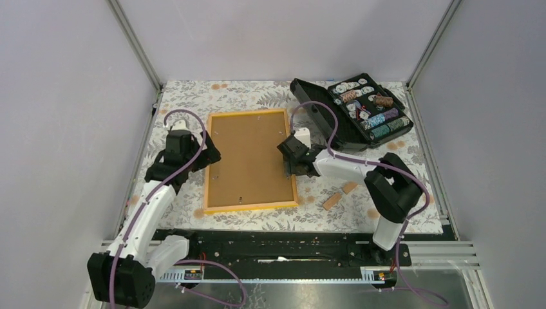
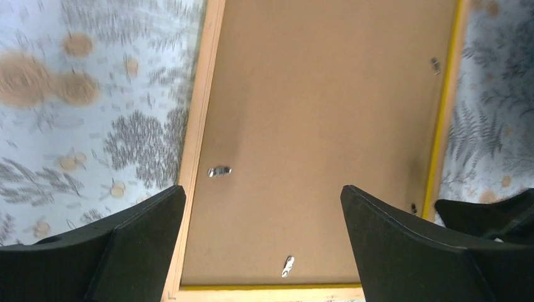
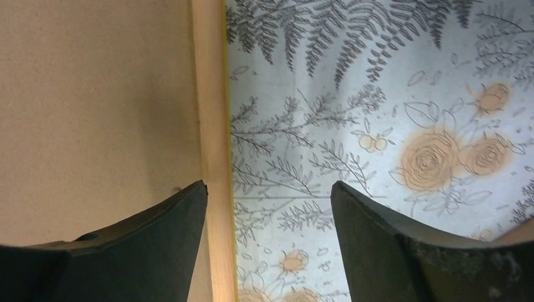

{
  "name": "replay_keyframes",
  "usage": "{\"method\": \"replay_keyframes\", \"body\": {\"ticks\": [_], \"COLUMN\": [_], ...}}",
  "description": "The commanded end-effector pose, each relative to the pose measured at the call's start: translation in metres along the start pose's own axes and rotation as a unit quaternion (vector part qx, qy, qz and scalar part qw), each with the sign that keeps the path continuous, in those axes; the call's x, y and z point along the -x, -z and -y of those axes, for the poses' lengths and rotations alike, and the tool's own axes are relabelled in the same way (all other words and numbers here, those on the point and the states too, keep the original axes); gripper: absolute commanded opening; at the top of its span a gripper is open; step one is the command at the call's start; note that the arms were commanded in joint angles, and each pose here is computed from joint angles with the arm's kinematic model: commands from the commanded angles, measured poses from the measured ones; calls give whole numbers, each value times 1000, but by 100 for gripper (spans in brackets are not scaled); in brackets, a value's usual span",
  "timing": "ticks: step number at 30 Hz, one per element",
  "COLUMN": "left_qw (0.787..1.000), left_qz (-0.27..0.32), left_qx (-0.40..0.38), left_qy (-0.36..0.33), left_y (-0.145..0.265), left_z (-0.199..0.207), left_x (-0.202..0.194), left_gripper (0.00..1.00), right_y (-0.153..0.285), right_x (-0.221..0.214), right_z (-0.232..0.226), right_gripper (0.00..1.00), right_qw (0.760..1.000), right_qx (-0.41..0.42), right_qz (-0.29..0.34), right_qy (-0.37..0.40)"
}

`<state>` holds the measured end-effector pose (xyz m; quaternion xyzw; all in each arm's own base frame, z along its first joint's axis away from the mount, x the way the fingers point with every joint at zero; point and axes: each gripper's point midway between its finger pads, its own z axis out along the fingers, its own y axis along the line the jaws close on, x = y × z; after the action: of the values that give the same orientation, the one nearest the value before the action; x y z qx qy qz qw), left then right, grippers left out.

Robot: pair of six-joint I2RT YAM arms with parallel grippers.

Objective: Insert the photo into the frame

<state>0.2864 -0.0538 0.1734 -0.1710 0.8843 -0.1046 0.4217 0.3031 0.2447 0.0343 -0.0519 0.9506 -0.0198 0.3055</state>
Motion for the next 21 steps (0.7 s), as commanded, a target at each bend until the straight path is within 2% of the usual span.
{"method": "replay_keyframes", "body": {"ticks": [1, 4, 7, 21], "left_qw": [996, 991, 989, 993], "left_qz": [-54, -83, -98, -98], "left_qx": [-26, -35, -31, 24], "left_qy": [70, 101, 105, 64], "left_y": [-18, -28, -35, -58], "left_z": [-5, -15, -21, -43], "left_x": [-34, -45, -41, -33], "left_gripper": [99, 99, 99, 99], "right_y": [23, 25, 20, -11], "right_x": [8, 3, -1, -14], "right_z": [0, -16, -15, -37], "right_gripper": [80, 83, 87, 86], "right_qw": [999, 994, 993, 991], "right_qx": [24, 71, 67, 90], "right_qz": [40, 66, 79, 82], "right_qy": [-18, -58, -64, -54]}}
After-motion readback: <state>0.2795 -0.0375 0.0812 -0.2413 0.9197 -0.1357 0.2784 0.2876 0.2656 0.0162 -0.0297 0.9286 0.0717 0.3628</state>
